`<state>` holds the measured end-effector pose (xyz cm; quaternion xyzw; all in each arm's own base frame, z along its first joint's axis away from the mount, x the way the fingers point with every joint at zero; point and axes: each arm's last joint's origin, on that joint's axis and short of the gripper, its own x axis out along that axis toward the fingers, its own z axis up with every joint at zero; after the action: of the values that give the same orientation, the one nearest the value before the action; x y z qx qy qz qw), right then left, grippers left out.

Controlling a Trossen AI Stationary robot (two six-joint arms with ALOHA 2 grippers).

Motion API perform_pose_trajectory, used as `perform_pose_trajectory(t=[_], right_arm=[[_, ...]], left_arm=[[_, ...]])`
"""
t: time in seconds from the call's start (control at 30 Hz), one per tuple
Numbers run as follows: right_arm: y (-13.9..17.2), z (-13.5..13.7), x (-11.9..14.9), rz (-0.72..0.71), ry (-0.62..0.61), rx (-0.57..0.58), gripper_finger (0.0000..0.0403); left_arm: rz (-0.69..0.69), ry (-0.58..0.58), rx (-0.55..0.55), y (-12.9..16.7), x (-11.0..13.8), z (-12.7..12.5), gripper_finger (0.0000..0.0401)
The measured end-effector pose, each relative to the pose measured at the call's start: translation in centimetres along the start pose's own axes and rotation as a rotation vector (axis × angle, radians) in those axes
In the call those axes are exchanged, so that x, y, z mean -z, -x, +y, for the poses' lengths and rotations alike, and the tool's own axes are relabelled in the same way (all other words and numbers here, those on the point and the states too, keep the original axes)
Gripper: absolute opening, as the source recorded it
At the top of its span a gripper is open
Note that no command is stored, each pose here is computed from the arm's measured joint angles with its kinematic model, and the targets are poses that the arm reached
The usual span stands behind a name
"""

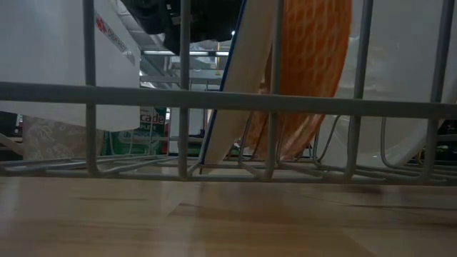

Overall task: Sort dishes
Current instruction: Put the orange plate in the dish rack, then return to Home Position

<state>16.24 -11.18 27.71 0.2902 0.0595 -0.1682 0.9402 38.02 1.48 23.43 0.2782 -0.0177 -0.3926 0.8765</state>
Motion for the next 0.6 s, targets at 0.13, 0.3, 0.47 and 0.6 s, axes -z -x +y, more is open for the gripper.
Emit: perform_pose_trajectory(t=[0.13,0.3,0.47,0.6], right_arm=[[0.0,0.0,0.0,0.0,0.0,0.0,0.0147],[0.0,0.0,0.0,0.004,0.0,-0.008,0.0147],[0.0,0.1,0.1,0.021,0.0,-0.041,0.0147],[0.1,0.2,0.0,0.024,0.002,-0.054,0.0147]], left_arm=[[0.002,0.0,-0.007,-0.3,-0.3,-0.1,0.0037],[0.021,0.019,-0.021,-0.7,-0.5,-0.4,0.0066],[0.02,0.007,-0.035,-0.8,-0.7,-0.3,0.0088],[0.01,0.005,-0.055,-0.3,-1.2,0.1,0.0088]])
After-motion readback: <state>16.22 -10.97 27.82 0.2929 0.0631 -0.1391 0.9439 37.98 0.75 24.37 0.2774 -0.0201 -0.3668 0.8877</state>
